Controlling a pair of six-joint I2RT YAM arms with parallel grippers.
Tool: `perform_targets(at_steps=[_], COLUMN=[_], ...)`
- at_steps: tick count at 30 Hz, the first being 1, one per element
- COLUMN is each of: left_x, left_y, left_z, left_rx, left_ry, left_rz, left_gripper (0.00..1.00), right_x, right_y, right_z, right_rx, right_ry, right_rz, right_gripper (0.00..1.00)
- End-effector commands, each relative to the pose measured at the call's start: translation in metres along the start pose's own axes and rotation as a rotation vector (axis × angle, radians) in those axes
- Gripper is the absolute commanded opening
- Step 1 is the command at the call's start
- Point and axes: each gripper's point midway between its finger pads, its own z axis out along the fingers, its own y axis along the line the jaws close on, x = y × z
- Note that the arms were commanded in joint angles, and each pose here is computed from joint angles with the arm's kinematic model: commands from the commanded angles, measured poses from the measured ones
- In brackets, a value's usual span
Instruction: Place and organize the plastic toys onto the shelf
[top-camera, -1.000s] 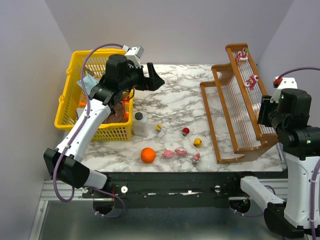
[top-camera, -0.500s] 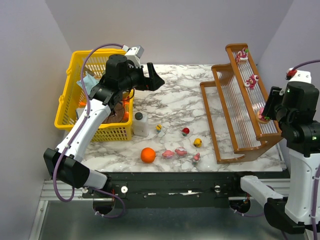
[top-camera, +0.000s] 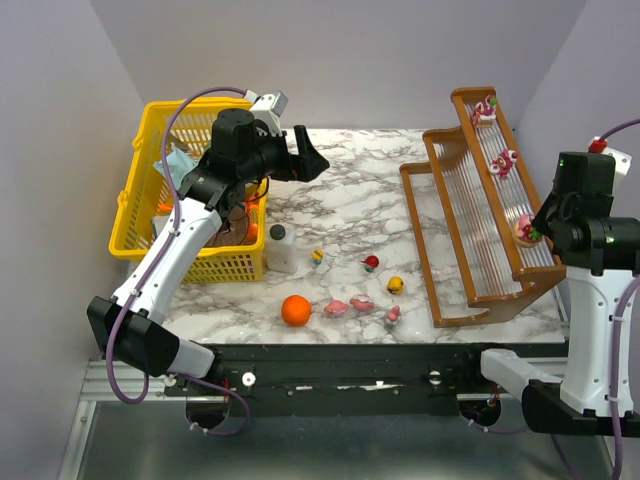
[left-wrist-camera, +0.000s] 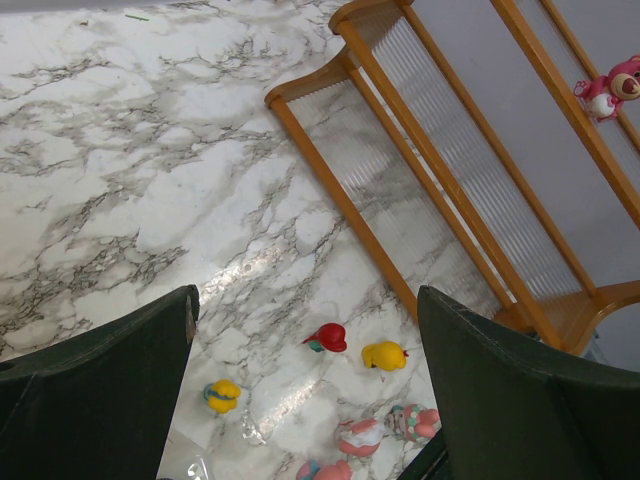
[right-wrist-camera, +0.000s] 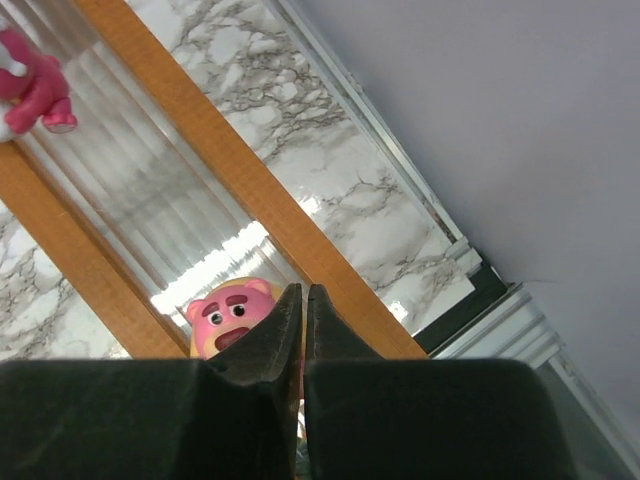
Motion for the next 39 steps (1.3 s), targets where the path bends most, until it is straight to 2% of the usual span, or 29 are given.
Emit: perform_targets(at_steps=[1, 17, 29, 36, 39], left_x=[-0.007, -0.007, -0.006, -0.007, -0.007], left_y=[-0.007, -0.005, -0.004, -0.004, -0.003], left_z=[-0.001, -0.001, -0.001, -0.002, -0.002], left_rx=[0.016, 0.004, 0.0, 0.0, -0.007], left_ry=[-0.012, -0.008, -0.008, -0.011, -0.011], left_rz=[0.015, 0.02, 0.019, 0.023, 0.025], left_gripper=[0.99, 0.99, 0.99, 0.99, 0.99], right_x=[0.011, 0.005, -0.003, -0.022, -0.039], right_y=[-0.004, 0.021, 0.035, 0.03, 0.017], right_z=[0.005, 0.012, 0.014, 0.007, 0.0], right_rx=[0.015, -0.153, -0.248, -0.223, -0.153], right_ry=[0.034, 0.009, -0.057, -0.117, -0.165], right_rz=[0.03, -0.084, -0.189, -0.182, -0.131], right_gripper=[0.11, 0.08, 0.03, 0.03, 0.09])
